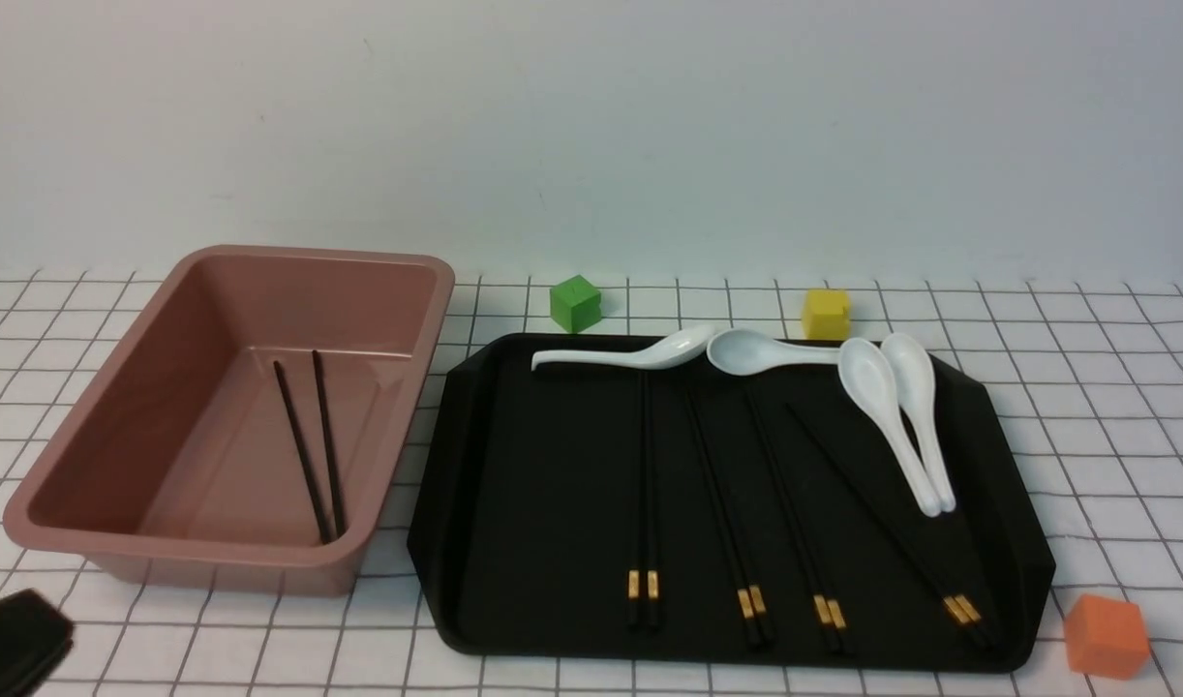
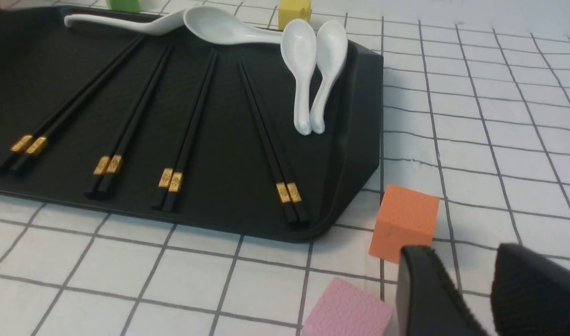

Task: On white black tablecloth take chopsticks from black tray and put them in box.
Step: 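Reach over to the black tray and grasp a pair of chopsticks with the left gripper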

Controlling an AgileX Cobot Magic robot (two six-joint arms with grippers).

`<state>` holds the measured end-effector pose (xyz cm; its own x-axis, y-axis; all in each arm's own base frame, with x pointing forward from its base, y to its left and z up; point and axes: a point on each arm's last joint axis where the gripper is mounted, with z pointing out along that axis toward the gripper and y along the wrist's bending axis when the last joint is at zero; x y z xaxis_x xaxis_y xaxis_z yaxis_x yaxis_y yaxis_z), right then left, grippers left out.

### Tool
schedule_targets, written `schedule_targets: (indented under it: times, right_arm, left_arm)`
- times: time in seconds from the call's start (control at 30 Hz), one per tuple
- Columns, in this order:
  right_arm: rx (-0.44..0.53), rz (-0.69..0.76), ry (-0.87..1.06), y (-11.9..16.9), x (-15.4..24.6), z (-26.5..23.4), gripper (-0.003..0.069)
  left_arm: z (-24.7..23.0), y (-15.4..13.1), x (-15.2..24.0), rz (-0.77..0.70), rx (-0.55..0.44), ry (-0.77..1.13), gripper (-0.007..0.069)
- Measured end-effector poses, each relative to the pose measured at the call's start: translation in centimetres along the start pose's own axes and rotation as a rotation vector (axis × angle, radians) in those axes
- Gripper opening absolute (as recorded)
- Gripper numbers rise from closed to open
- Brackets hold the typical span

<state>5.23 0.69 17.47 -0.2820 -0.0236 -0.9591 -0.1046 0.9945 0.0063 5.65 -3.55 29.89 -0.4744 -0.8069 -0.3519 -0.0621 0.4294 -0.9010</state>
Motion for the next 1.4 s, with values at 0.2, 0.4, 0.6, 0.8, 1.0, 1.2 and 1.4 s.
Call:
schedule_targets:
  times: [0.2, 0.4, 0.6, 0.8, 1.0, 1.2, 1.4]
  right_arm:
    - [0.0, 0.0, 0.0, 0.0, 0.0, 0.0, 0.0239]
    - [0.0, 0.0, 0.0, 0.0, 0.0, 0.0, 0.0239]
    - [0.0, 0.0, 0.0, 0.0, 0.0, 0.0, 0.0239]
    - [0.0, 0.001, 0.0, 0.0, 0.0, 0.0, 0.0239]
    - [0.0, 0.001, 0.0, 0.0, 0.0, 0.0, 0.0239]
    - [0.0, 0.001, 0.0, 0.0, 0.0, 0.0, 0.0239]
    - [0.0, 0.001, 0.0, 0.0, 0.0, 0.0, 0.0239]
  left_arm:
    - [7.1, -0.5, -2.9, 0.179, -0.551, 0.506, -0.0013]
    - [15.6, -1.4, -1.5, 0.28, -0.589, 0.74, -0.0013]
    - [23.4, -3.5, 1.8, 0.386, -0.629, 0.822, -0.0013]
    - [30.8, -4.4, 6.2, 0.541, -0.712, 0.873, 0.008]
    - [35.3, -3.7, 10.5, 0.725, -0.827, 0.913, 0.0303]
    - [38.5, -3.1, 12.3, 0.752, -0.812, 0.903, 0.0377]
    - [40.0, -0.9, 12.9, 0.803, -0.849, 0.883, 0.038]
